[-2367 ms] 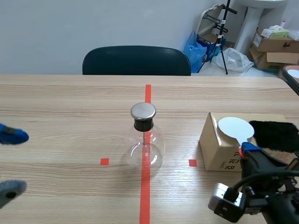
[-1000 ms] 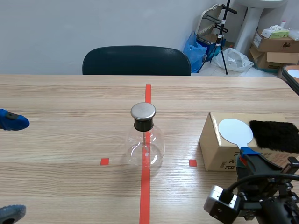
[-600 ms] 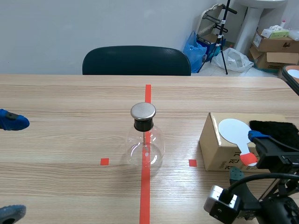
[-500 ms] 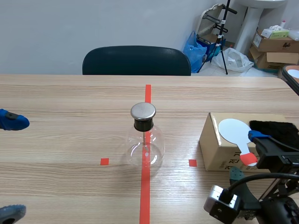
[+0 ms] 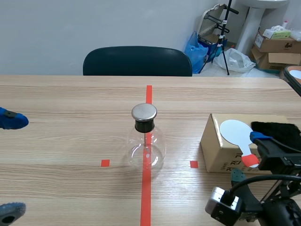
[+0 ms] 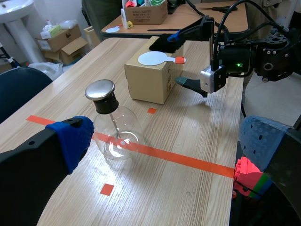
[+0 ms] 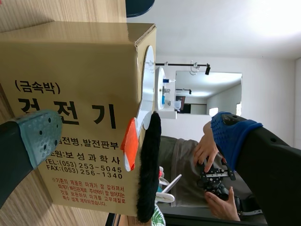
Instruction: Do the electroscope experiment
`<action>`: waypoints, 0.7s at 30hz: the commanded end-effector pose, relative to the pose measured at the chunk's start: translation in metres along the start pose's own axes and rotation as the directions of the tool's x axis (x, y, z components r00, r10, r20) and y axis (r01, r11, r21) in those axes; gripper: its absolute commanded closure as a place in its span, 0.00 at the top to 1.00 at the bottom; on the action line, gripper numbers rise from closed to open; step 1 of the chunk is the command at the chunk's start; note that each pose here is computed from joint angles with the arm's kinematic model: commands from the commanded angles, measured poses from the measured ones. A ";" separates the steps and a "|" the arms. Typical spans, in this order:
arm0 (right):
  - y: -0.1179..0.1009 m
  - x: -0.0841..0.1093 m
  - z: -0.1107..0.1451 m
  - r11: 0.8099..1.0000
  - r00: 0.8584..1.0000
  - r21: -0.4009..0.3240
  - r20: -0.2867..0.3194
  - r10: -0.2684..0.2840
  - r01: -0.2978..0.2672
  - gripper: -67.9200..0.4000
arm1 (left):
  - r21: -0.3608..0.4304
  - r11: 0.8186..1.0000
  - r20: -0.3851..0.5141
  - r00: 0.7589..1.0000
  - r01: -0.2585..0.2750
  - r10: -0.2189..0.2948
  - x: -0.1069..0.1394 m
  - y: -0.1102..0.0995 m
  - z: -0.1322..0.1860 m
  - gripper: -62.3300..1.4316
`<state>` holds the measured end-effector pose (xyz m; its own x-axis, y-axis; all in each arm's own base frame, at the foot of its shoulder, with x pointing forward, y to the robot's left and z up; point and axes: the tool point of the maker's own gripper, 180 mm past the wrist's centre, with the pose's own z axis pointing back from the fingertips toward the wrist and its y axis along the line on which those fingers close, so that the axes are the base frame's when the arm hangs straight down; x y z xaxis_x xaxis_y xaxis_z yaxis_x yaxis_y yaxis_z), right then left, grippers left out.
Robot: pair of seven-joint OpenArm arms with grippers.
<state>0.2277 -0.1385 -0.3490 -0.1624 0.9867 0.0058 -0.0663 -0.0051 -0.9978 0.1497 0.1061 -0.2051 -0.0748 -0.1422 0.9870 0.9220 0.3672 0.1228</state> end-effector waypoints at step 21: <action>-0.016 -0.002 -0.002 0.997 1.000 -0.071 0.001 0.030 -0.029 1.00 | 0.018 1.000 0.049 0.999 -0.021 0.020 0.009 0.002 -0.001 1.00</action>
<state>0.2277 -0.1385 -0.3490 -0.1624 0.9867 0.0058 -0.0663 -0.0051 -0.9978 0.1514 0.1065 -0.2020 -0.0711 -0.1232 0.9898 0.9183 0.3794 0.1132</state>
